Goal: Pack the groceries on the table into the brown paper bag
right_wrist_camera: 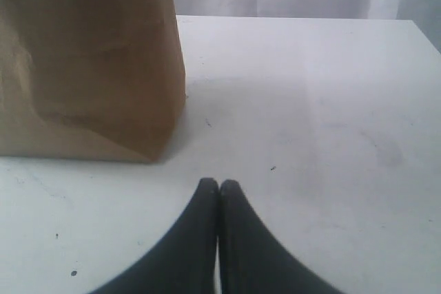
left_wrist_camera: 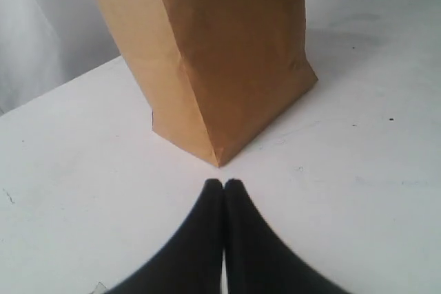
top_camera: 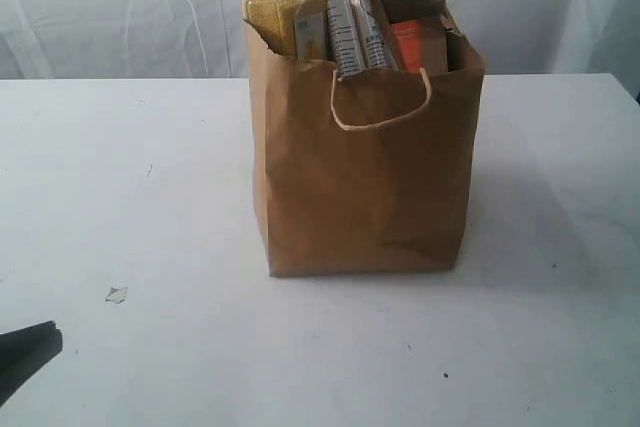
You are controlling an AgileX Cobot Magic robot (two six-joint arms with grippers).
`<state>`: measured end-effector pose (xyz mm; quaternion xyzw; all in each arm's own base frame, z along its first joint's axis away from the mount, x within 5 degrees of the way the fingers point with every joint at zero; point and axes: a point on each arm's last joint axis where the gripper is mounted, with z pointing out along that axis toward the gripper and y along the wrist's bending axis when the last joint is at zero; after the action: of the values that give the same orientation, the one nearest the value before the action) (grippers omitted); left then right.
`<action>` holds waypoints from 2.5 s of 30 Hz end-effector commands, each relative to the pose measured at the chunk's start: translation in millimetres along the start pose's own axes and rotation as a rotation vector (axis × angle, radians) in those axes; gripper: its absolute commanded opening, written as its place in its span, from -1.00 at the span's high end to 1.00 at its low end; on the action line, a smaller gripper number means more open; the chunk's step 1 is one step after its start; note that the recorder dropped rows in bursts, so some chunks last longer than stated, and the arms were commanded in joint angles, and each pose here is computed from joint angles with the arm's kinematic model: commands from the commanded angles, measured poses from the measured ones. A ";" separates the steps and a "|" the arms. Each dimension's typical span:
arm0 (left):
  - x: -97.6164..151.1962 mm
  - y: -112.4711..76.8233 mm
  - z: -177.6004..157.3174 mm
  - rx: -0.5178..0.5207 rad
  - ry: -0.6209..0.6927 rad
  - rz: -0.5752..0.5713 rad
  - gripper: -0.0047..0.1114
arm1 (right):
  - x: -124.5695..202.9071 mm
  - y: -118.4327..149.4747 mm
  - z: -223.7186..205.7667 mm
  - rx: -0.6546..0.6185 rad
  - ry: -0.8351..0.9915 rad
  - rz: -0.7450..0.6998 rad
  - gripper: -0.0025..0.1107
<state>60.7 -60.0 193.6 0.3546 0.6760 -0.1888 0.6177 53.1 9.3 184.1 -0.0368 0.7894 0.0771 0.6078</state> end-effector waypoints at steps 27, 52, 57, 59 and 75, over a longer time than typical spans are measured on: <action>18.0 -3.5 -27.0 0.006 0.038 -0.142 0.92 | 1.1 -0.3 0.1 0.003 -0.004 0.004 0.96; 21.6 -0.3 -27.3 -0.058 0.078 -0.168 0.92 | 1.1 -0.3 0.1 0.003 -0.004 0.004 0.96; 21.7 0.9 -27.4 -0.079 0.079 -0.172 0.92 | 1.1 -0.3 0.1 0.003 -0.004 0.004 0.96; 21.8 1.2 -27.4 -0.086 0.080 -0.174 0.92 | 1.1 -0.3 0.1 0.003 -0.004 0.004 0.96; 21.8 1.4 -27.4 -0.088 0.080 -0.174 0.92 | 1.1 -0.3 0.1 0.003 -0.004 0.004 0.96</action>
<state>42.8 -34.9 178.1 0.2821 0.7344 -0.1929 0.5865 53.1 9.3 184.1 -0.0368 0.7894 0.0771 0.6078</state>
